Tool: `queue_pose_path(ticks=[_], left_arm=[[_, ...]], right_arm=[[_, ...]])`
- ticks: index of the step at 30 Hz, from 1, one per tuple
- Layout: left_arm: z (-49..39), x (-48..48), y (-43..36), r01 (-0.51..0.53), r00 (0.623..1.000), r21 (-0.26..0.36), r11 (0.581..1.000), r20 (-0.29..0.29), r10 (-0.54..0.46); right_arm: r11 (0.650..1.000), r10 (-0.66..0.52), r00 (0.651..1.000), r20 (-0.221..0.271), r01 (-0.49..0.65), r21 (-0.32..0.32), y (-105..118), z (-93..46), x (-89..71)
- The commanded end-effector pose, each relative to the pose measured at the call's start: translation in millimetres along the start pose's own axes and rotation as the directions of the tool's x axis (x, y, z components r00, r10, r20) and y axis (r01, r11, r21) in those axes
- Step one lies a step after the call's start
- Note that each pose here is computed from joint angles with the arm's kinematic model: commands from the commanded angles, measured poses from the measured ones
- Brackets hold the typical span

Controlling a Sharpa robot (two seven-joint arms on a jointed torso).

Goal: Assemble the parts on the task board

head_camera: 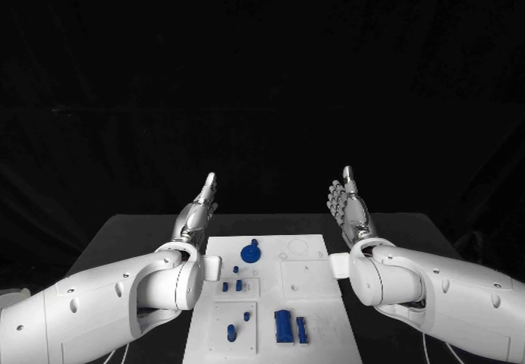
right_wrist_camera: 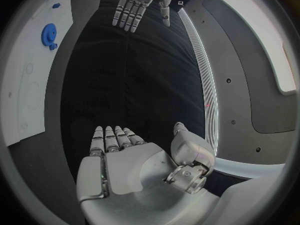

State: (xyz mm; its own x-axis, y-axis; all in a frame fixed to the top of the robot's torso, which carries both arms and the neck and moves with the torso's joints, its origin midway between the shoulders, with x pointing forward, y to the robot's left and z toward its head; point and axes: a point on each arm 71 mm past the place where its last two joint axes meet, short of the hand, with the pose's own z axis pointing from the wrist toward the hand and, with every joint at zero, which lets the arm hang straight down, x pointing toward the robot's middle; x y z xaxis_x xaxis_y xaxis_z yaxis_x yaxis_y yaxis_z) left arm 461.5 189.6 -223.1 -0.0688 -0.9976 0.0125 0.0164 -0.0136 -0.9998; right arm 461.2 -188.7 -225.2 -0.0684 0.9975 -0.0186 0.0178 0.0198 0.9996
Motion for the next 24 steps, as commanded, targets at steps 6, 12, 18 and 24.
queue_pose_path(ticks=[6, 12, 18, 24], left_arm=[[0.1, -2.9, 1.0, -0.003, 0.999, -0.018, 1.000, 0.051, 0.003], [0.1, -2.9, 1.0, -0.003, 0.999, -0.018, 1.000, 0.051, 0.003], [0.1, -2.9, 1.0, -0.003, 0.999, -0.018, 1.000, 0.051, 0.003], [0.1, -2.9, 1.0, -0.003, 0.999, -0.018, 1.000, 0.051, 0.003]], right_arm=[[0.999, 0.029, 0.998, 0.051, -0.029, -0.019, 1.0, 0.3, -3.8], [0.999, 0.029, 0.998, 0.051, -0.029, -0.019, 1.0, 0.3, -3.8], [0.999, 0.029, 0.998, 0.051, -0.029, -0.019, 1.0, 0.3, -3.8], [0.999, 0.029, 0.998, 0.051, -0.029, -0.019, 1.0, 0.3, -3.8]])
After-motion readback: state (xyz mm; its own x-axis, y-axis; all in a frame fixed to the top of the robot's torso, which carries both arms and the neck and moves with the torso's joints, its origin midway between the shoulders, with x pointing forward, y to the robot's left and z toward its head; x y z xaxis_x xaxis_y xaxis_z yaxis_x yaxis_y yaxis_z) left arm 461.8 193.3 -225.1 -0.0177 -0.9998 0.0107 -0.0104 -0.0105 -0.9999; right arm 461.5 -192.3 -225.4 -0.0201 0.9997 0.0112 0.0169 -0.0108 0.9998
